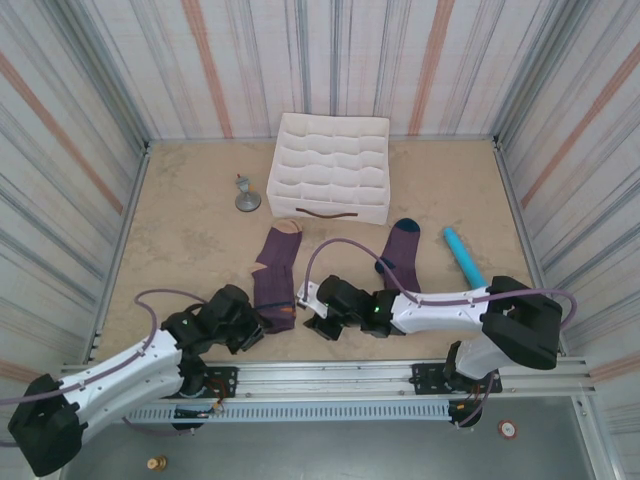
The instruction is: Roll the socks
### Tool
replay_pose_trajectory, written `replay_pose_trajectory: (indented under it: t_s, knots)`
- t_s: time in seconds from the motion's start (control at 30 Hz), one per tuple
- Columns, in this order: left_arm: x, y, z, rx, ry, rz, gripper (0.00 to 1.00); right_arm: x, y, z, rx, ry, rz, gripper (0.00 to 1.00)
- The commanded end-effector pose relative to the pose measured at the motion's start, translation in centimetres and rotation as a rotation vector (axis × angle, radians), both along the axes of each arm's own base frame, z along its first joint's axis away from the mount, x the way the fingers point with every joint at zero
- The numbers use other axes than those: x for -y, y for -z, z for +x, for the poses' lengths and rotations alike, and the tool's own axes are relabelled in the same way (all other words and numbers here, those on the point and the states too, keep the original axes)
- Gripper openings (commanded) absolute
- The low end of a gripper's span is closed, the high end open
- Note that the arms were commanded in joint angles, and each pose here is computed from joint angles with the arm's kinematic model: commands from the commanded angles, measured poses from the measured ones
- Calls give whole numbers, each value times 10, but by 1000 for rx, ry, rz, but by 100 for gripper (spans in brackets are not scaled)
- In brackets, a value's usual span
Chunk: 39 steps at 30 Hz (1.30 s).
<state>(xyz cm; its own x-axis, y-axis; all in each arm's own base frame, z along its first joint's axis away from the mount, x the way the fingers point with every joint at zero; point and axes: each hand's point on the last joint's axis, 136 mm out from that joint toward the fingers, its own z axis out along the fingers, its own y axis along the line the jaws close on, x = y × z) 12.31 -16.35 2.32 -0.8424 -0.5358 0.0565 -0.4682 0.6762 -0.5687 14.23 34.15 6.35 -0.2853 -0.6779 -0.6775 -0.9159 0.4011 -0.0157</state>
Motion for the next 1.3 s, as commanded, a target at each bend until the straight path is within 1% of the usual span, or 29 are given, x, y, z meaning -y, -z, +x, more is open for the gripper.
replay_pose_trajectory:
  t_s: [0.0,0.07,0.1,0.17,0.33,0.5,0.57,0.73,1.03,1.27]
  knots:
    - [-2,7,-5,-27,20,33,36,-4,8,-2,34,-22,-30,57]
    - [0,8,-3,-26,22,33,34,-6,12,-4,42,-34,-47,56]
    - [2,7,-2,-25,24,32,32,-7,14,-6,44,-42,-58,54]
    - [3,7,-1,-26,25,35,27,-10,17,-8,48,-56,-72,53]
    - [5,0,2,-14,25,24,12,-17,17,-13,68,-96,-71,47]
    - [4,-6,2,-7,22,23,5,-27,16,-15,81,-144,-69,38]
    - [5,-9,2,-3,19,12,3,-31,15,-16,85,-162,-69,37]
    - [6,-14,4,7,4,-12,2,-42,14,-18,88,-205,-66,36]
    - [4,-17,5,9,-3,-20,2,-52,17,-24,72,-265,-76,35]
    - [0,-23,10,13,-26,-51,2,-52,24,-23,66,-274,-102,34]
